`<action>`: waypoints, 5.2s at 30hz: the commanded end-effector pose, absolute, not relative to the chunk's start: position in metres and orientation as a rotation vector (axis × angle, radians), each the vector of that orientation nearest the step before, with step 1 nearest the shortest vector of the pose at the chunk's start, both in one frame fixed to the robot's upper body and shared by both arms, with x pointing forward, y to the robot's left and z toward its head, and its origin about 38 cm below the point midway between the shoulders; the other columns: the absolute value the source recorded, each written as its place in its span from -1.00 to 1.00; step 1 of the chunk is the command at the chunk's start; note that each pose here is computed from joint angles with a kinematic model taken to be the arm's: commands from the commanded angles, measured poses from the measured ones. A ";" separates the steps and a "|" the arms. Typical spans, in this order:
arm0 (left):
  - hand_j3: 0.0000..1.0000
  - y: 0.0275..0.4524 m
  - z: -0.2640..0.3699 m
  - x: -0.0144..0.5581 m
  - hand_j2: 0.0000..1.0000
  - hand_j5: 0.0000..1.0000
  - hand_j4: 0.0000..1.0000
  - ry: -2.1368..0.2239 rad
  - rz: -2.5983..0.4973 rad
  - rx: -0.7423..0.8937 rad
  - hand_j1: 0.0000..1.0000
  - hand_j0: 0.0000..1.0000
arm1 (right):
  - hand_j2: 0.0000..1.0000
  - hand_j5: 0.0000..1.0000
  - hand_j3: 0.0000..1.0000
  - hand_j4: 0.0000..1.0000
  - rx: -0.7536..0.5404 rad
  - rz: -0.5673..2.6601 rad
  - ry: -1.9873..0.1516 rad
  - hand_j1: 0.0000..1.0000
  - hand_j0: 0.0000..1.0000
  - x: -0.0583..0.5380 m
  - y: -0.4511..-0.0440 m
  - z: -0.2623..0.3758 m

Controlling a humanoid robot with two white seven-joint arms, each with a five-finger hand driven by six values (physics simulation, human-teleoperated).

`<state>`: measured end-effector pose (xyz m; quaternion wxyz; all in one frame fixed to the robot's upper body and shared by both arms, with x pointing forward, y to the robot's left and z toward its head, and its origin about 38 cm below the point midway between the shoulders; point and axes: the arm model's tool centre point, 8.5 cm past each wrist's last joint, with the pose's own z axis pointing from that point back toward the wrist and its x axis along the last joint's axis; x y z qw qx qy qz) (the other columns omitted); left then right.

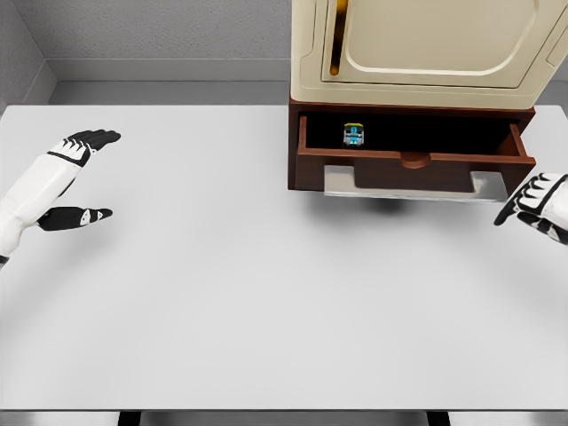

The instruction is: Put the switch into the drawer with left arm, and close the drawer with right arm

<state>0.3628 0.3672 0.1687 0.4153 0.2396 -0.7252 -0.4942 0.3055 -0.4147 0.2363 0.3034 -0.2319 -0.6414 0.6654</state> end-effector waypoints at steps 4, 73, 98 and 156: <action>1.00 0.368 0.169 0.363 1.00 1.00 1.00 -1.826 -1.234 0.599 1.00 1.00 | -0.03 -0.03 -0.03 -0.03 -0.601 1.737 -1.737 -0.03 -0.03 0.305 -0.408 0.237; 1.00 0.384 0.178 0.360 1.00 1.00 1.00 -1.824 -1.197 0.651 1.00 1.00 | 0.08 0.08 0.08 0.08 -0.775 1.672 -1.692 0.08 0.08 0.332 -0.441 0.244; 1.00 0.382 0.172 0.358 1.00 1.00 1.00 -1.806 -1.211 0.642 1.00 1.00 | -0.39 -0.39 -0.39 -0.39 -0.537 1.734 -1.798 -0.39 -0.39 0.307 -0.378 0.215; 1.00 0.378 0.169 0.355 1.00 1.00 1.00 -1.816 -1.201 0.632 1.00 1.00 | -0.31 -0.31 -0.31 -0.31 -0.432 1.592 -1.944 -0.31 -0.31 0.368 -0.307 0.187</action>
